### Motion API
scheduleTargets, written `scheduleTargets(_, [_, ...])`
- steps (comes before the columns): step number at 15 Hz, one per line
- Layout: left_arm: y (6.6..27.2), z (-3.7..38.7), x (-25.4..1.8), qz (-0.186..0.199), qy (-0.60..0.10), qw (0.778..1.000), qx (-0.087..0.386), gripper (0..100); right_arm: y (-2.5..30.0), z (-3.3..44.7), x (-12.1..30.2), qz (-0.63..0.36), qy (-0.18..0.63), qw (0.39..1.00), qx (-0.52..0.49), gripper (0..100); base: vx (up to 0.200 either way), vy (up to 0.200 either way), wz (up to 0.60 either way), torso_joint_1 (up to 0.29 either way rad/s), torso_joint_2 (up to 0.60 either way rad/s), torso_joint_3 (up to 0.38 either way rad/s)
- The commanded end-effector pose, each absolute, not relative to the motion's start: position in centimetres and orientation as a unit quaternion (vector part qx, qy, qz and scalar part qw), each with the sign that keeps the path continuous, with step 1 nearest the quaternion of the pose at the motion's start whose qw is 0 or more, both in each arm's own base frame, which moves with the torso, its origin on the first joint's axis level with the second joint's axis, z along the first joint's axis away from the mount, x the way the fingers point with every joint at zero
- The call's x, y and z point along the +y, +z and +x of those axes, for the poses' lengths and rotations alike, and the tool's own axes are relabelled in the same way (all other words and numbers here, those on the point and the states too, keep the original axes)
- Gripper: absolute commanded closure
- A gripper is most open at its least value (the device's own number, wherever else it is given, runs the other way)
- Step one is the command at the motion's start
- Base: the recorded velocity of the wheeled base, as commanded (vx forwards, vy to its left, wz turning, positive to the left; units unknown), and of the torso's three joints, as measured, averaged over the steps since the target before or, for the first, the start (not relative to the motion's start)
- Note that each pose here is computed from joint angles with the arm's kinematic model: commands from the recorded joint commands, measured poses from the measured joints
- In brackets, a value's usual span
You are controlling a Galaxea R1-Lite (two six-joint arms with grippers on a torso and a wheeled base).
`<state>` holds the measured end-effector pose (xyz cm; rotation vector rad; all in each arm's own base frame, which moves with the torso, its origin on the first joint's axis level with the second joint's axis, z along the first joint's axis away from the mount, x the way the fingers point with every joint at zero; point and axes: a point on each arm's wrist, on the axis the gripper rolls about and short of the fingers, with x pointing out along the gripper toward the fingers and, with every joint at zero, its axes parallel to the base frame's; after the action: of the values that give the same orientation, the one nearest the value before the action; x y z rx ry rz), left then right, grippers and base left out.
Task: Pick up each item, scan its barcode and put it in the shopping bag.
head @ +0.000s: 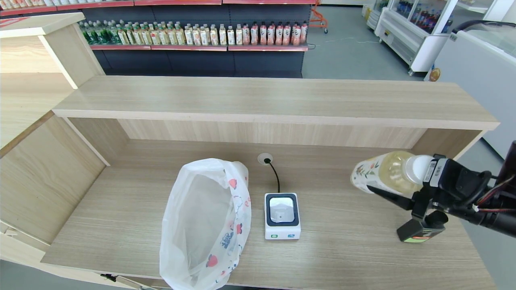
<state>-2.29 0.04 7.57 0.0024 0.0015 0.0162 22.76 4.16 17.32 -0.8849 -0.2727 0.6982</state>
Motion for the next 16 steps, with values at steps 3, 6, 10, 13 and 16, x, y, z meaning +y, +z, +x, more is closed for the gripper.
scheduleTargets(3, [7.6, -2.3, 0.0, 0.002, 0.008, 1.000, 0.001, 0, 17.5, 22.8, 4.4, -0.483, 0.304, 0.803, -0.171, 100, 0.000, 0.000, 0.00, 0.000, 0.00, 0.000])
scheduleTargets(6, [7.6, -2.3, 0.0, 0.002, 0.008, 1.000, 0.001, 0, 16.7, 22.2, 5.6, -0.477, 0.339, 0.792, -0.175, 100, 0.000, 0.000, 0.00, 0.000, 0.00, 0.000])
scheduleTargets(10, [7.6, -2.3, 0.0, 0.002, 0.008, 1.000, 0.001, 0, 17.4, 22.1, 6.8, -0.489, 0.346, 0.775, -0.204, 100, 0.000, 0.000, 0.00, 0.000, 0.00, 0.000])
scheduleTargets(13, [7.6, -2.3, 0.0, 0.002, 0.008, 1.000, 0.001, 0, 17.3, 22.0, 6.8, -0.491, 0.343, 0.775, -0.201, 100, 0.000, 0.000, 0.00, 0.000, 0.00, 0.000])
scheduleTargets(16, [7.6, -2.3, 0.0, 0.000, 0.008, 1.000, 0.001, 0, 17.3, 22.0, 6.8, -0.489, 0.344, 0.776, -0.201, 100, 0.000, 0.000, 0.00, 0.000, 0.00, 0.000])
